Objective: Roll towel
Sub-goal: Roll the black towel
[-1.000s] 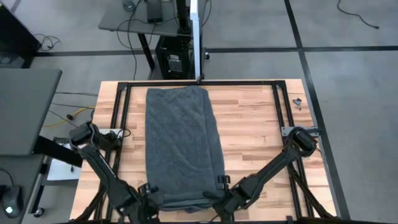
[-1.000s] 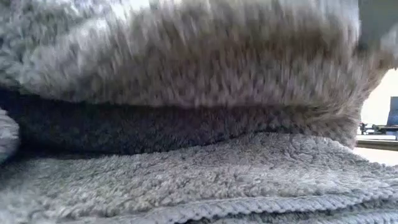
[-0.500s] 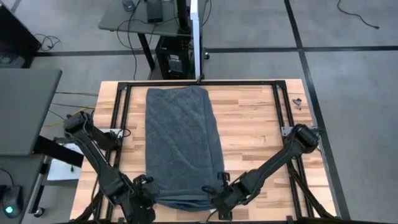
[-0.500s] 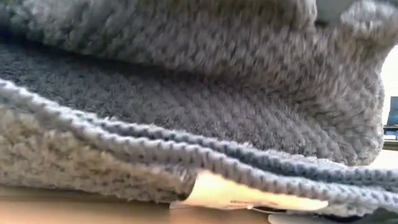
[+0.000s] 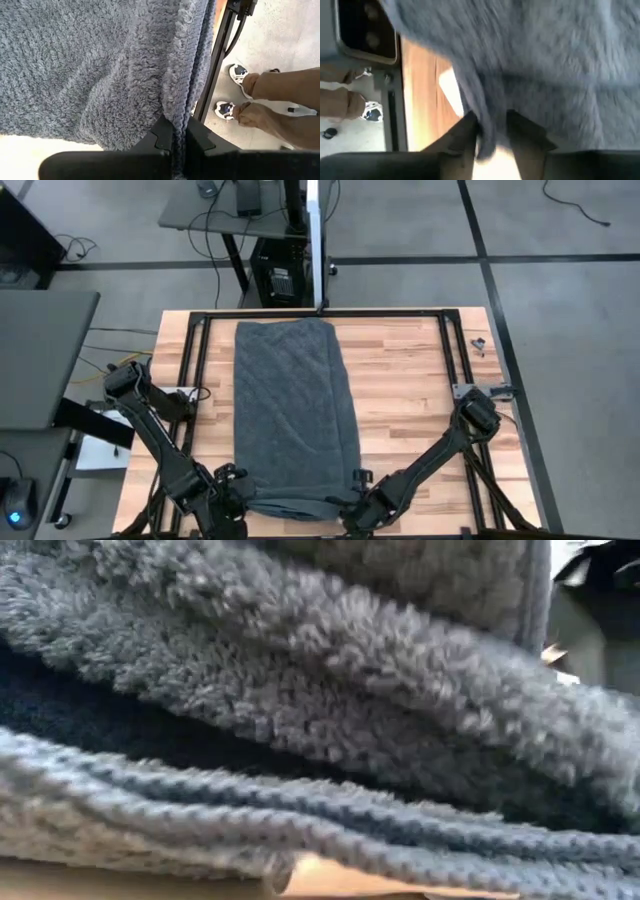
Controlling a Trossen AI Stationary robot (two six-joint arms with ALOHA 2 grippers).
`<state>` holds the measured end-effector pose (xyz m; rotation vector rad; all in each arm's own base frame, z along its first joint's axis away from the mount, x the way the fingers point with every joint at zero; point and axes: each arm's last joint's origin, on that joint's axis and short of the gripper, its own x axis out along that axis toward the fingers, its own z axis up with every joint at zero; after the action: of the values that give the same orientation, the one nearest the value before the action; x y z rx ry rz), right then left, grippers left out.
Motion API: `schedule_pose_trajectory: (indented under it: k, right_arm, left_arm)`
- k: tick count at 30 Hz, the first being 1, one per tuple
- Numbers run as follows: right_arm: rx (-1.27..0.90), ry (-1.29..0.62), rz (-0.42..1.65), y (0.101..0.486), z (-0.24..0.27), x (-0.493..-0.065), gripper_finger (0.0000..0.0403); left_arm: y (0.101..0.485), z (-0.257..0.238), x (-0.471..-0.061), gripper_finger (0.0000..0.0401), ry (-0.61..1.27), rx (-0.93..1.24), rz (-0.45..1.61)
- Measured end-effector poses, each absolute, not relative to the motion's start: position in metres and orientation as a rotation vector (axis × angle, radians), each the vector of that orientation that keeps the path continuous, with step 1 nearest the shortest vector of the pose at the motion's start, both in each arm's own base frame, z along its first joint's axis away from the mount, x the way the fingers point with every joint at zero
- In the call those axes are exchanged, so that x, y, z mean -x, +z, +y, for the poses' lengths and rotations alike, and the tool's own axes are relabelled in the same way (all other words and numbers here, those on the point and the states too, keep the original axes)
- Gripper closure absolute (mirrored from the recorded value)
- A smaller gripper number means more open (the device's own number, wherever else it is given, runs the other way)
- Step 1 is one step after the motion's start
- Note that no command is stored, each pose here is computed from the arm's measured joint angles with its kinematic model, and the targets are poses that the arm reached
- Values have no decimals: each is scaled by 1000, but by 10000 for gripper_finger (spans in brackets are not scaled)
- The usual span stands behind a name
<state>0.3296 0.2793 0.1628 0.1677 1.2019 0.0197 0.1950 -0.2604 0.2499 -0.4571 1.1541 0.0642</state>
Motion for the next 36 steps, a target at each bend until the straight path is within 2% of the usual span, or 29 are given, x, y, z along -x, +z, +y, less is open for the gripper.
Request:
schedule_pose_trajectory:
  k: [6, 10, 16, 22, 27, 36]
  right_arm:
    - [-170, 26, 1069, 176, 297, -321, 177]
    - [-121, 57, 944, 175, 314, -318, 141]
    - [-9, -52, 811, 176, 319, -311, 134]
    - [76, -12, 741, 181, 317, -321, 134]
    - [65, 5, 686, 185, 315, -332, 134]
    - [108, 33, 696, 173, 322, -331, 134]
  left_arm:
    - [250, -261, -195, 401, 30, 407, 1153]
    - [250, -261, -195, 401, 20, 391, 1152]
    - [250, -260, -195, 401, 15, 376, 1153]
    - [249, -260, -194, 401, 6, 348, 1156]
    - [249, -259, -194, 401, 9, 343, 1158]
    - [249, -259, -195, 393, 17, 344, 1159]
